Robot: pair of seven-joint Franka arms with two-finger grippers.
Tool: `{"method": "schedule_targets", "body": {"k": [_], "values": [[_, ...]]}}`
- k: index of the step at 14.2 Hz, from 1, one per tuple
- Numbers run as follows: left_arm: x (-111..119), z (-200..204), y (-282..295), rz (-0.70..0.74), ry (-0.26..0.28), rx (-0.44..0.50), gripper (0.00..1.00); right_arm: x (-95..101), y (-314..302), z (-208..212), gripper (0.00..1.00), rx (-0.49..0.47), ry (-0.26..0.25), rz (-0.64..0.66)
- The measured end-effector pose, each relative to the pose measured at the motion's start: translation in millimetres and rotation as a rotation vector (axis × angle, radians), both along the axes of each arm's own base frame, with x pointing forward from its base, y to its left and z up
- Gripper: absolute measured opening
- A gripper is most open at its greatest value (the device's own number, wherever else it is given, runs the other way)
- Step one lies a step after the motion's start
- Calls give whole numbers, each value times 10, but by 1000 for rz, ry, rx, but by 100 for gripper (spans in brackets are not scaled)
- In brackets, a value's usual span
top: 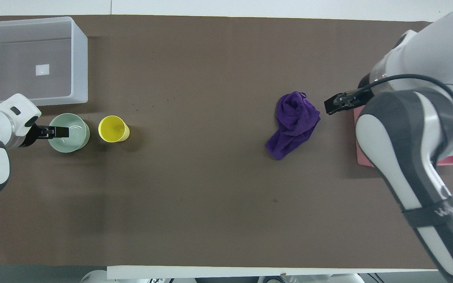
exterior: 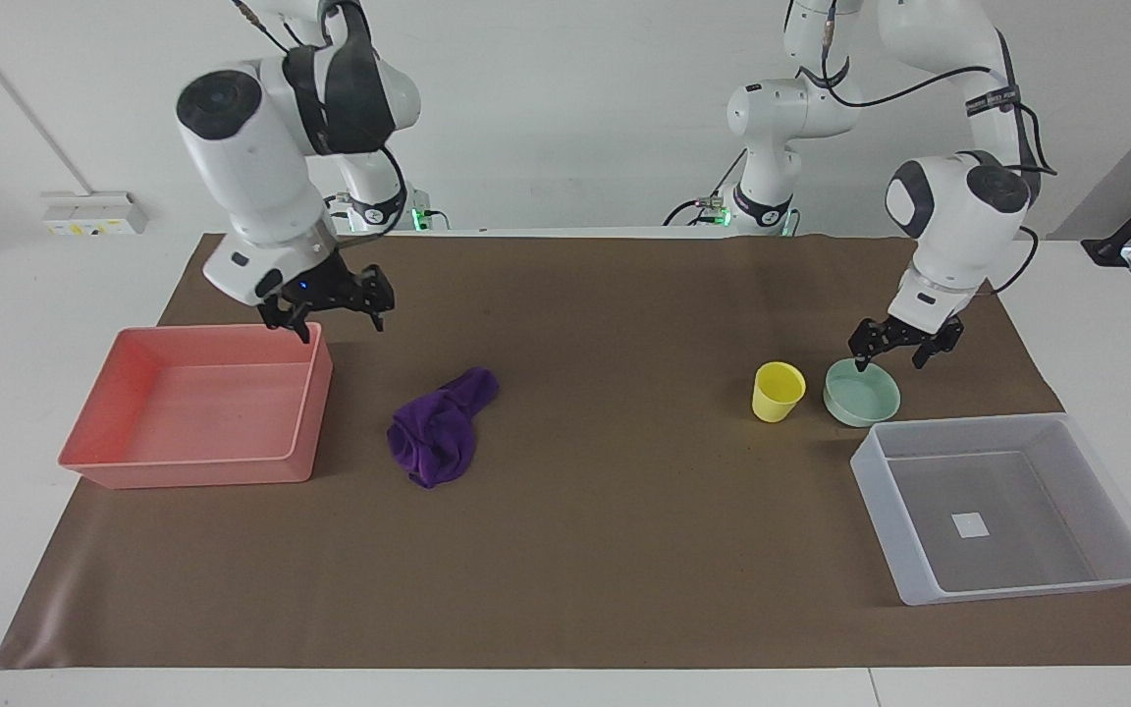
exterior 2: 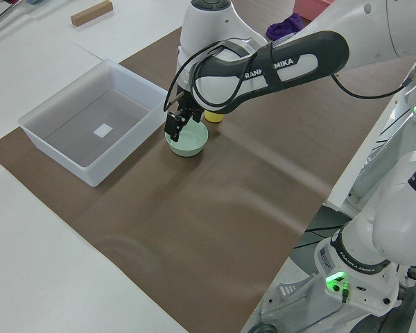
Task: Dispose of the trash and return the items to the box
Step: 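Grasp the green bowl with the left gripper while the right gripper grasps the cloth, then place the bowl in the box while the right gripper drops the cloth in the tray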
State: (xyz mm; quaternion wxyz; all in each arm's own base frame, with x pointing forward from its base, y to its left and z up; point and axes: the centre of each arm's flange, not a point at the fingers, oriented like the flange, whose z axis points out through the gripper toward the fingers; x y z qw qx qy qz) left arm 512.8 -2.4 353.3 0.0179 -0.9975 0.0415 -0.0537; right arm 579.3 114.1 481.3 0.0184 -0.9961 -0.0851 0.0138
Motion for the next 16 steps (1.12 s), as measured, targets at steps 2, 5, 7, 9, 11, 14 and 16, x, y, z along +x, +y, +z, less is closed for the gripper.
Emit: {"method": "schedule_targets", "body": {"k": [2,5,7,9,11,14,16], "values": [[44,-189,11,17,8,-2,99,139,173,-518,100,19,-21,6],[52,-265,12,64,11,-6,70,146,393,-1161,100,22,-33,33],[57,-261,11,70,6,-7,45,75,451,-1522,98,21,-35,41],[57,-261,11,74,5,-8,22,-8,446,-1736,76,15,-13,42],[65,-218,-7,74,-3,-9,4,-58,442,-1801,51,10,2,25],[54,-130,-24,75,-8,-10,3,-36,397,-1734,20,10,-4,-4],[39,9,-28,77,14,-7,3,2,278,-1556,13,9,1,-25]]}}
